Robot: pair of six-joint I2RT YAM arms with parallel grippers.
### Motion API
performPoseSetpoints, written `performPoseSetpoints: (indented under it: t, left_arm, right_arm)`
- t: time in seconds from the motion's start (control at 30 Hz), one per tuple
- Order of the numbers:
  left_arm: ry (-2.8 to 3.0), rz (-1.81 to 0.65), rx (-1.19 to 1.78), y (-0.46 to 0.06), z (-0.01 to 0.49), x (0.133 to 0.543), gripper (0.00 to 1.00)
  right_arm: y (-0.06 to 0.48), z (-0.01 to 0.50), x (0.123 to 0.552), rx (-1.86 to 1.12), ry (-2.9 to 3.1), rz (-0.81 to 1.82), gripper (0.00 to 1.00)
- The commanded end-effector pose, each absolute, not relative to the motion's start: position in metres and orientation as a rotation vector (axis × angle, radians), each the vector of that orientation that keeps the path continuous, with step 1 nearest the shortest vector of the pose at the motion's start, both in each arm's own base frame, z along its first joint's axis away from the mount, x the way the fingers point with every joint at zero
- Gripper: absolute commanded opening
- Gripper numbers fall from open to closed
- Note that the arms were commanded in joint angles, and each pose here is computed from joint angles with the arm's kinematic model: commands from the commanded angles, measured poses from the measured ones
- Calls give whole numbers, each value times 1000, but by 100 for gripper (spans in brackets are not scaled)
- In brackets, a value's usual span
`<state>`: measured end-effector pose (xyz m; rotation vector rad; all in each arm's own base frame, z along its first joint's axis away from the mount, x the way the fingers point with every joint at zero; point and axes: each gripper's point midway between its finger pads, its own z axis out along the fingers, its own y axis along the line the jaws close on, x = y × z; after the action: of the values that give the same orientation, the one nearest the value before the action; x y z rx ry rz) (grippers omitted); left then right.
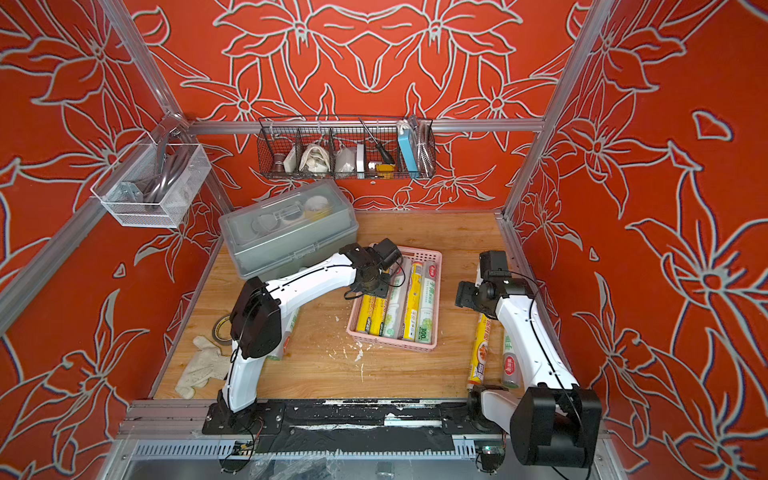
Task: Put the plastic wrap into the basket
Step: Place the plastic wrap in the basket.
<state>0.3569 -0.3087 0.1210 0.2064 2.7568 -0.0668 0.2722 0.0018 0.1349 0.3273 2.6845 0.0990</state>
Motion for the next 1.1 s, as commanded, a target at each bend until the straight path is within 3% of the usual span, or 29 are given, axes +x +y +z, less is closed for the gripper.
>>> performPoseSetpoints:
  t: [0.0,0.23,0.83,1.07]
  left_arm:
    - [2749,-85,220,-302,137,346,65]
    - [2766,-219,196,-306,127,330,62]
    - [2888,-188,199,-312,39,322,57]
    - [2851,-195,214,-310,61,323,57]
  right_arm:
    - [1,133,268,325,2690,103,77]
    - [2,132,269,323,2691,107,77]
    - [3,132,270,315,2694,111,77]
    - [3,132,271,314,2696,110,77]
